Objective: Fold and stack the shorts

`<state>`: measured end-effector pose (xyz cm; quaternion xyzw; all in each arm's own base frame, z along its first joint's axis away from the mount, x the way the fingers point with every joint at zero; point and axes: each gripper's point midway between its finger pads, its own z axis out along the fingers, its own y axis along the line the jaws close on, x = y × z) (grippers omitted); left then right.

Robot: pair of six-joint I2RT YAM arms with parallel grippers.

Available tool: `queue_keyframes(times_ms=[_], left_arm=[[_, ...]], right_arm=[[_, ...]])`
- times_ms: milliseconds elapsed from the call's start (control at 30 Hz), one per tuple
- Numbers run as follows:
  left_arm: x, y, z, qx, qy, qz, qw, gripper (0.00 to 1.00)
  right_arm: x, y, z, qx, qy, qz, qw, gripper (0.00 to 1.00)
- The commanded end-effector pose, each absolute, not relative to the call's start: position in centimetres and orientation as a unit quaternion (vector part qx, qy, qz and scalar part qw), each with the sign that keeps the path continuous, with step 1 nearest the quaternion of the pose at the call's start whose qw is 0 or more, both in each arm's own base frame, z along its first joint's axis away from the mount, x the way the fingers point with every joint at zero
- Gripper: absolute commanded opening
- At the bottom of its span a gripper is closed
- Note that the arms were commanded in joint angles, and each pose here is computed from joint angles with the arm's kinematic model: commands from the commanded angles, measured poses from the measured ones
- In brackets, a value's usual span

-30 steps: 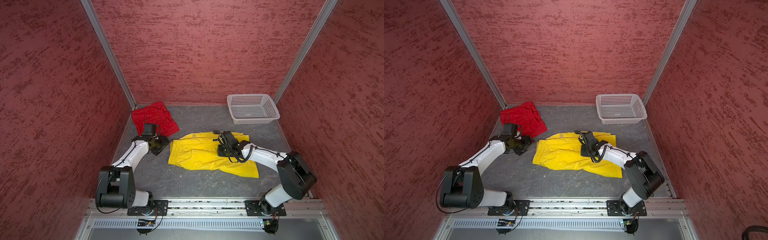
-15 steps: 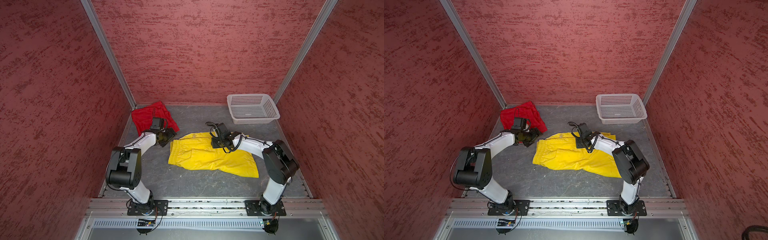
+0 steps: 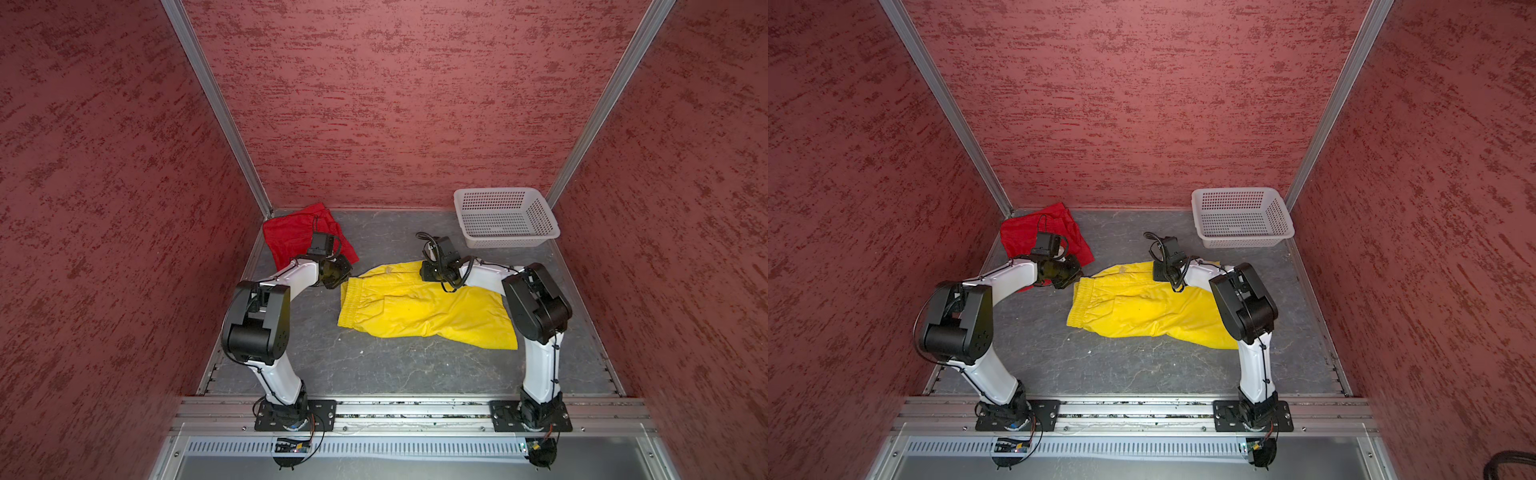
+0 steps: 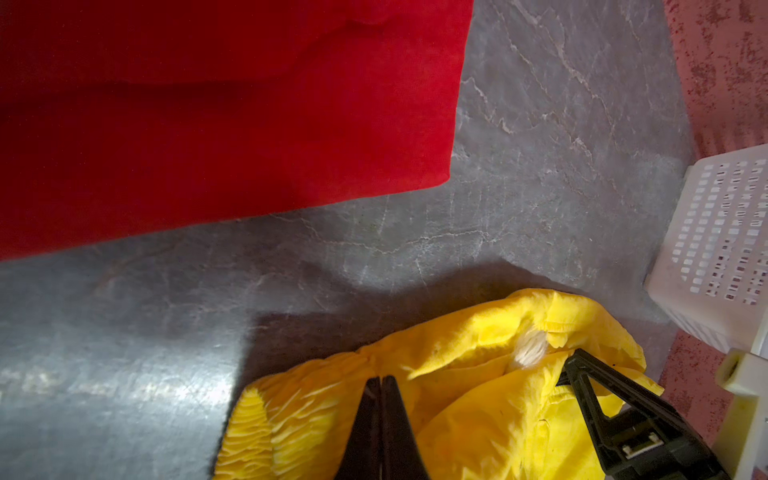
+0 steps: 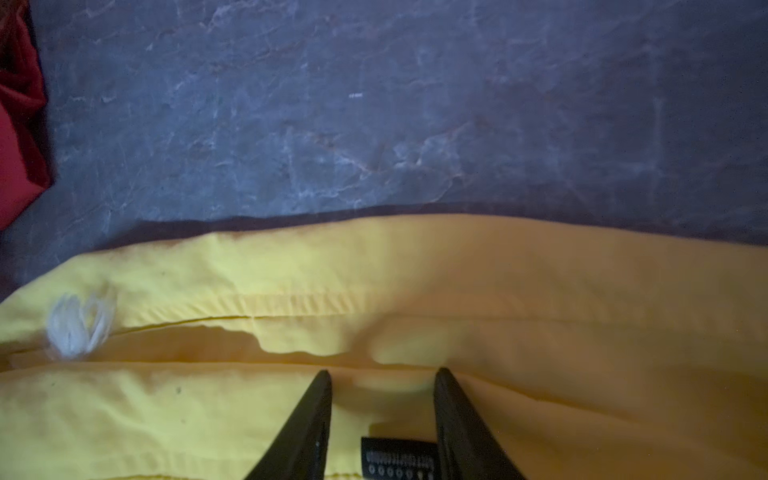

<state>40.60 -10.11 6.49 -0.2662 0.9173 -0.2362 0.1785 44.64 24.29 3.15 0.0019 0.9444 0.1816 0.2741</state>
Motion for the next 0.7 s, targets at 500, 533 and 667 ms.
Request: queue_keyframes(times_ms=[500,533,667], left_arm=[[32.8,-5.0,11.3,-0.292,0.915,-0.177,0.214,0.64],[32.2,-4.5,10.9,-0.303,0.913,-0.178,0.207,0.64],[30.7,-1.9,9.9,-0.369,0.885,-0.213,0.190,0.66]], right_arm=[[39.2,30.2,13.2,-0.119,0.891,0.186,0.398,0.60],[38.0,31.6,13.7,-0.149,0.885,0.175,0.404,0.64],[33.7,37.3,14.1,-0.260,0.862,0.144,0.411,0.99]])
